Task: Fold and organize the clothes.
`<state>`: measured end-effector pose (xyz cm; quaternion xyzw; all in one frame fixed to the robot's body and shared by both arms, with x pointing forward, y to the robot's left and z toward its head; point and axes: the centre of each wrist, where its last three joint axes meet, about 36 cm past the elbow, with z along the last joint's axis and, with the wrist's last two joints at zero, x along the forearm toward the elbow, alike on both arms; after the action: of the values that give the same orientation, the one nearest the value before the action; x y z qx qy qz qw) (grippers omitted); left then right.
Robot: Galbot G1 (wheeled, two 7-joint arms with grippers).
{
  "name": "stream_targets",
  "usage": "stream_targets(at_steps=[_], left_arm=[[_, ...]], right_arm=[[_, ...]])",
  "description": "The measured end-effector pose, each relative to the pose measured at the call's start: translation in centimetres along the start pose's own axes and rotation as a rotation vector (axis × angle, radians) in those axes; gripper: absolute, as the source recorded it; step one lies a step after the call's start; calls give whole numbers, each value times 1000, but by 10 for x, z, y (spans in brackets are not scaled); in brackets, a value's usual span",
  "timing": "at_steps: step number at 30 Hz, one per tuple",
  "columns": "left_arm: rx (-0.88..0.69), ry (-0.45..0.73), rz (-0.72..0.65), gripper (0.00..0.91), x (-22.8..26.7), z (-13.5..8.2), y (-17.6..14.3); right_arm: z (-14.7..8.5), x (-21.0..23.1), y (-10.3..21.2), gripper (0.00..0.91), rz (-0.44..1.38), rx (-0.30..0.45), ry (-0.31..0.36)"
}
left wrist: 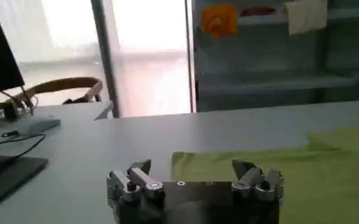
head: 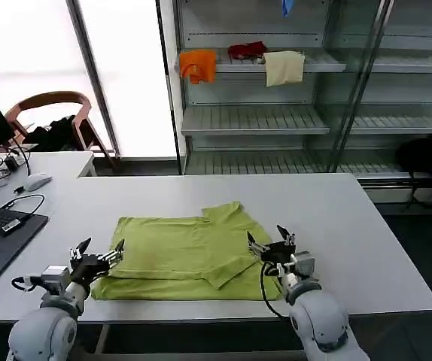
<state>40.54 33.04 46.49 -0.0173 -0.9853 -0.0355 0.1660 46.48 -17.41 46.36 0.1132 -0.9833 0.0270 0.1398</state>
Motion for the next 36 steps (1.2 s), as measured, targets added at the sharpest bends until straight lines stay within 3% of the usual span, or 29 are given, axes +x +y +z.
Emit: stream_targets(at_steps=[15,29,33,36], left_arm=[[-44,73,29,907,-93,-12,26],[-54,118,29,907,-122,-8,30],[-53,124,31,826,-123,-6,31],[-51,134,35,494,-124,-3,31]], right_arm=[[-6,-89,2,907,11,-27,82],[-11,-124,20,907,2,-37,118],[-9,-129,24,907,-1,-35,131],[-8,-133,27,907,-1,-29,139]])
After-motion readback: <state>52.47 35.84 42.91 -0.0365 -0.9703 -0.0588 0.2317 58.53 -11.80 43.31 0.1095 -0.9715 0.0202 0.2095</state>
